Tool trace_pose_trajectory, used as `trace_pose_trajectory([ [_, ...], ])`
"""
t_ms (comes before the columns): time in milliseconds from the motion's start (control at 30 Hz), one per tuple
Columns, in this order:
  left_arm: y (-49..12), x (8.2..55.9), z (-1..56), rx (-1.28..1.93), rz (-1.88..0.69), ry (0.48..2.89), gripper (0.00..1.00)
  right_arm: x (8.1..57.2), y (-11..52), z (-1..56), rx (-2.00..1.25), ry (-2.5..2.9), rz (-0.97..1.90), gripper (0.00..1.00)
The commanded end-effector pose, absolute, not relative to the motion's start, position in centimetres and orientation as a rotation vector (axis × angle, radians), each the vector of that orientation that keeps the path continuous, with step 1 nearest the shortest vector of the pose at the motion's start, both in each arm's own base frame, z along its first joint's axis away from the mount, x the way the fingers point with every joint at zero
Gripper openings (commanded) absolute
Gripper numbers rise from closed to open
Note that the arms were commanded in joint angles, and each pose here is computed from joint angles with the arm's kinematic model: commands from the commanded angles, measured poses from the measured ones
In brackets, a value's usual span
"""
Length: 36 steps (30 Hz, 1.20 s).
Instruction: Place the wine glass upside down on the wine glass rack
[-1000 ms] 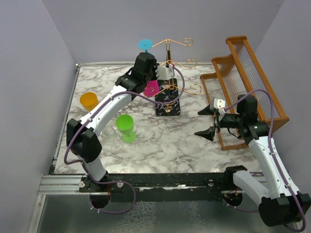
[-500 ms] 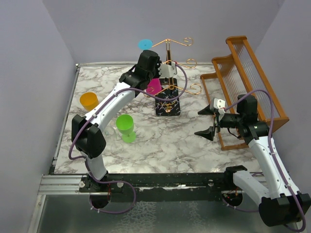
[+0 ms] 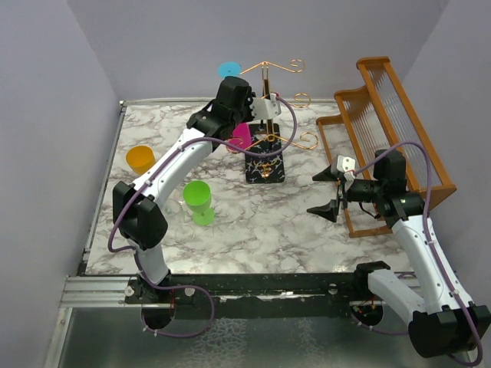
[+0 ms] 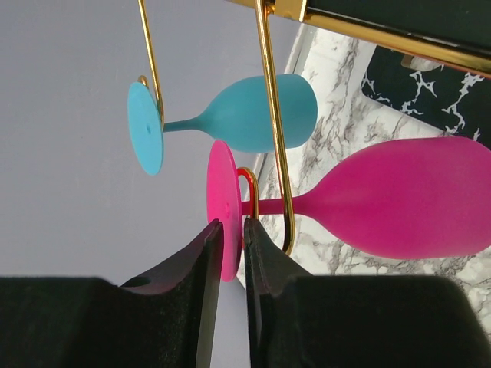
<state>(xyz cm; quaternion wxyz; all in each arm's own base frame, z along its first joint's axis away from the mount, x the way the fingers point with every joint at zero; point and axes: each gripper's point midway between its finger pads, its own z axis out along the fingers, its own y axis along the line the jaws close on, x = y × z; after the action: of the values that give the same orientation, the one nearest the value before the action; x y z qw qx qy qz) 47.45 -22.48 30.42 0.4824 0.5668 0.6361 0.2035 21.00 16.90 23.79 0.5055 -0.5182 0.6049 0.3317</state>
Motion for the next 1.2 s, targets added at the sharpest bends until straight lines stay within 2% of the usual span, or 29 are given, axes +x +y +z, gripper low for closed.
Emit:
trace_pose_trajectory([
  [0,-23.3,47.0,32.8,1.329,0.417,1.513,0.21,21.4,16.7,23.7,-1.237,1.465,0.779,1.00],
  [567,-24.3,45.7,33.5,1.330,0.313,1.501,0.24,21.6,16.6,23.4,-1.232,1.477,0.773,1.00],
  [900,-24.9,44.2,34.4,1.324,0.211,1.488,0.32,21.8,16.5,23.2,-1.230,1.485,0.764,1.00],
  [1167,-25.1,42.4,36.1,1.296,0.124,1.468,0.33,21.9,16.5,23.0,-1.227,1.492,0.761,1.00],
])
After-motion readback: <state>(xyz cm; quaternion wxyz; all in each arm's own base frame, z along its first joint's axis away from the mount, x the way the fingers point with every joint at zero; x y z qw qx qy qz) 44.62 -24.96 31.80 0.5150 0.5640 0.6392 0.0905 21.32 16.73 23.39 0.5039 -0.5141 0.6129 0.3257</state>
